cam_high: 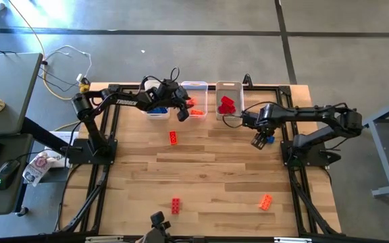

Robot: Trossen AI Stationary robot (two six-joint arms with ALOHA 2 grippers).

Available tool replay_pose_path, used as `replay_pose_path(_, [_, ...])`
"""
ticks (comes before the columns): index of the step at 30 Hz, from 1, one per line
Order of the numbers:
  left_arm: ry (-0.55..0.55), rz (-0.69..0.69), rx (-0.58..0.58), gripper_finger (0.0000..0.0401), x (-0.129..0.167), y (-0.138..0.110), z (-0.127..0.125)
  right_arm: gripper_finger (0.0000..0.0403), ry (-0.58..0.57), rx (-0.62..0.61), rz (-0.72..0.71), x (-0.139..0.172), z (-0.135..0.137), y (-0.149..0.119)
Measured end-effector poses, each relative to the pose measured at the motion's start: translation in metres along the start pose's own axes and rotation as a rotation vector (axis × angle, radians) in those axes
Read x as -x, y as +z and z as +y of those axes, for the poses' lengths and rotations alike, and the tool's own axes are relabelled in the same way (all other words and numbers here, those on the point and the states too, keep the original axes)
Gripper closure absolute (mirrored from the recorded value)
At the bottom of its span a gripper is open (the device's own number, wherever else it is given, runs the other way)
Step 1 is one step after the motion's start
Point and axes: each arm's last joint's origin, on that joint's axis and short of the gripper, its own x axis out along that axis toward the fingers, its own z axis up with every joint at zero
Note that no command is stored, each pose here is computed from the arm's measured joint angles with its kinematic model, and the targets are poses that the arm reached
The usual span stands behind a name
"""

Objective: Sort & place blocks by color
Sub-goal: Put the orange game piece into the transparent bin, then put the blue game piece into the white bin

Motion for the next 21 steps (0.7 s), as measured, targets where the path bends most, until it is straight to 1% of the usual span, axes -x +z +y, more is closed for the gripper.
replay_pose_path(3, [-0.001, 0.000, 0.003, 0.0213, 0.000, 0.000, 0.000, 0.0196, 0.005, 0.011, 0.012, -0.007, 0.000, -0.003])
replay_pose_path(6, [0.001, 0.000, 0.010, 0.0199, 0.000, 0.000, 0.000, 0.0196, -0.013, 0.014, 0.022, -0.012, 0.000, -0.005])
replay_pose_path(10, [0.005, -0.009, 0.035, 0.0187, 0.002, 0.003, 0.000, 0.0196, -0.019, 0.031, 0.016, -0.014, 0.000, -0.006])
replay_pose_path(17, [-0.001, -0.053, 0.097, 0.0189, 0.018, 0.016, -0.001, 0.0196, -0.014, 0.013, 0.025, -0.023, 0.000, -0.009])
replay_pose_path(21, [-0.006, -0.105, 0.090, 0.0189, 0.032, 0.029, -0.005, 0.0196, -0.033, -0.016, 0.019, -0.025, 0.000, -0.010])
